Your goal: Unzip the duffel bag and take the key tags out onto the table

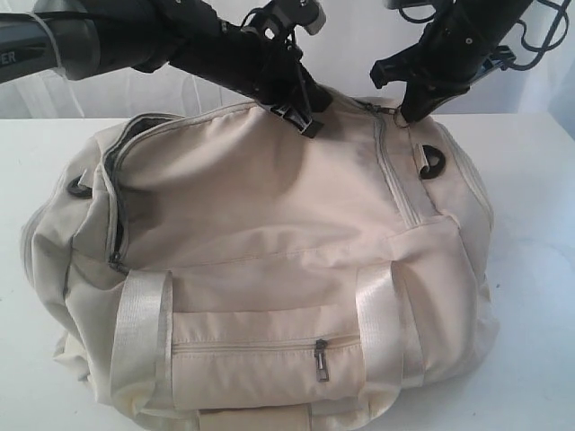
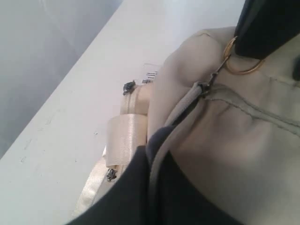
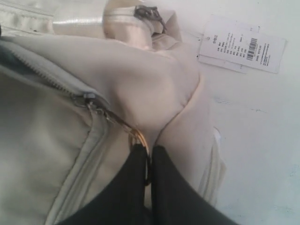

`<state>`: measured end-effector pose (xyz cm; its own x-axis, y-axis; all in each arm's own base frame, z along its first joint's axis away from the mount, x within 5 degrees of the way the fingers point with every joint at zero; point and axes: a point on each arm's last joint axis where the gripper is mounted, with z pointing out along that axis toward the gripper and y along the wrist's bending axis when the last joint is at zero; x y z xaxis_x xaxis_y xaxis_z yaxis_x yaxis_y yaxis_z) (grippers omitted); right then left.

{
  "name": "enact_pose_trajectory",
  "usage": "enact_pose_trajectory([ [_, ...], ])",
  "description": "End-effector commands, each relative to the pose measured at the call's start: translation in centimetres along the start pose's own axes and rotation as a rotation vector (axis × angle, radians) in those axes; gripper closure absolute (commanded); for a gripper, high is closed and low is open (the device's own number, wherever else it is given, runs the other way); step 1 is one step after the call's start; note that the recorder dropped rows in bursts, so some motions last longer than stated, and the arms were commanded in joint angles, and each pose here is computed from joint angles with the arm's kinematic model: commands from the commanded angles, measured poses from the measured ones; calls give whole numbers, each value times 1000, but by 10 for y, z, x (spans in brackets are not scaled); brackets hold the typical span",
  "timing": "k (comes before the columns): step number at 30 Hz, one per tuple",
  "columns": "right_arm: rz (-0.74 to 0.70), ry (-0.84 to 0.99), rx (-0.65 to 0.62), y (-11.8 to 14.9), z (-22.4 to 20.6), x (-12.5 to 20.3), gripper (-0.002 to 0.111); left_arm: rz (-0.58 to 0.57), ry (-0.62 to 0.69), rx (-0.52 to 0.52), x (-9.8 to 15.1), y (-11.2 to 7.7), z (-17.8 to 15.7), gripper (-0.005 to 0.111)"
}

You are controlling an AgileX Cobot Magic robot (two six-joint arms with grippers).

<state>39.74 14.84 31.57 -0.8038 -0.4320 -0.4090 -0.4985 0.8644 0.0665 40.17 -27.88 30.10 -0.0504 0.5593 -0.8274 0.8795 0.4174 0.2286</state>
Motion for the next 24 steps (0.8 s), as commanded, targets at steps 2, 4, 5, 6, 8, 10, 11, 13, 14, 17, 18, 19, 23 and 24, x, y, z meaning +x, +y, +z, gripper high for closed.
enact_pose_trajectory([
  [2,-7,36,101,-14,-18,13,108,25,-7,-128,-3,23,-20,107],
  [4,-5,46,95,-12,-19,18,108,4,-17,-145,-4,24,-20,107],
  [5,-3,55,92,-12,-18,21,108,2,-20,-149,-4,25,-20,107],
  [6,-1,61,87,-11,-18,23,108,0,-22,-153,-5,25,-20,107],
  [8,0,73,85,-10,-18,28,108,-4,-24,-157,-5,25,-20,107],
  [10,1,79,84,-9,-20,33,108,-6,-25,-157,-5,25,-20,107],
  [11,1,78,84,-8,-23,35,108,-4,-24,-157,-5,25,-20,107],
  [13,0,70,86,-7,-29,37,108,-2,-23,-158,-5,26,-20,107],
  [14,-1,63,87,-6,-33,39,108,0,-22,-158,-5,26,-20,107],
  [17,11,43,91,-4,-44,42,108,12,-13,-163,-4,26,-20,107],
  [18,18,38,92,-3,-48,44,108,14,-11,-164,-4,26,-20,107],
  [19,18,37,92,-3,-49,46,108,14,-11,-164,-4,26,-20,107],
  [23,24,58,94,-2,-48,54,108,11,-13,-167,-4,26,-20,107],
  [24,25,69,92,-2,-45,56,108,11,-13,-167,-4,26,-20,107],
])
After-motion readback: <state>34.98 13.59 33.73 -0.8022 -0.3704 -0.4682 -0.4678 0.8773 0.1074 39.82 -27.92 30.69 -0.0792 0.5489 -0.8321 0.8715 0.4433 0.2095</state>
